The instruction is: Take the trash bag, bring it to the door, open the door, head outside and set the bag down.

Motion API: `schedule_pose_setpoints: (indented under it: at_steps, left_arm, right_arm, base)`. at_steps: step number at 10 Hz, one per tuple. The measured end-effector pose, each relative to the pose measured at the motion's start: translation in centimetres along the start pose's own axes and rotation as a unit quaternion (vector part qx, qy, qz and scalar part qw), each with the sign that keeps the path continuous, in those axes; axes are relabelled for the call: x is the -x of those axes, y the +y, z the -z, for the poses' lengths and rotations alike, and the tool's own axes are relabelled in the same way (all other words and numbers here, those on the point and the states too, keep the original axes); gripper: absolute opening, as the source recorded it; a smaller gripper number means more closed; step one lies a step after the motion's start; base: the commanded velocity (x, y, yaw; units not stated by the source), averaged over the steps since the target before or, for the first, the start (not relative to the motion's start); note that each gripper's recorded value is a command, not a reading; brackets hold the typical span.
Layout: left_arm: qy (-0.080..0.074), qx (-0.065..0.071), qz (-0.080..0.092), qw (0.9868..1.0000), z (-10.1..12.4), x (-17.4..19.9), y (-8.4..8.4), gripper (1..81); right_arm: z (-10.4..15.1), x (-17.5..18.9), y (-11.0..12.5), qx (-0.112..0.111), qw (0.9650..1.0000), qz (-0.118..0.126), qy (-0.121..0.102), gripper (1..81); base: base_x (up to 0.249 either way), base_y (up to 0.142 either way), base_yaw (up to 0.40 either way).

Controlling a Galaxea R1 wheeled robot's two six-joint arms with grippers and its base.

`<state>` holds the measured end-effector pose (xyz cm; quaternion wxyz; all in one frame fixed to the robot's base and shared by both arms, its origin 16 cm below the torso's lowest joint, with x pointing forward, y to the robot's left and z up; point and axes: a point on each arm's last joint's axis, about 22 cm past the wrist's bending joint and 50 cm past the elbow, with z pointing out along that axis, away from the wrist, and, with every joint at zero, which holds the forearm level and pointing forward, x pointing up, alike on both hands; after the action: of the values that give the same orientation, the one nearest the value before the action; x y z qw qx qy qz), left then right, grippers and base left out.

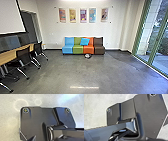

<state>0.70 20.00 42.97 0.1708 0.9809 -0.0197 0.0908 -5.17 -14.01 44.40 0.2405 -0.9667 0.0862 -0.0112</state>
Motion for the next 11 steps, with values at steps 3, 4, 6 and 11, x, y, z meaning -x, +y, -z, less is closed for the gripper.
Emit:
schedule_pose_setpoints:
  at_steps: [3,4,6,11]
  left_arm:
    - [-0.010,0.003,0.003,0.9999,0.1,1.5,0.5,81.1]
    - [-0.010,0.003,0.003,0.9999,0.1,1.4,0.5,81.1]
    - [-0.009,0.003,0.003,0.9999,0.1,1.4,0.5,81.1]
    - [-0.013,0.006,0.005,0.9999,0.0,2.1,1.0,81.1]
  right_arm:
    - [0.1,0.5,0.1,0.000,1.0000,-0.001,-0.003,81.1]
    - [0.0,0.5,0.0,0.000,1.0000,-0.001,-0.003,81.1]
    - [0.0,0.6,-0.2,-0.003,1.0000,-0.002,-0.003,81.1]
    - [0.0,0.6,-0.3,-0.003,1.0000,-0.002,-0.003,81.1]
  base:
    - [0.175,0.000,0.000]
    - [0.175,0.000,0.000]
    - [0.168,0.000,0.000]
    - [0.161,0.000,0.000]
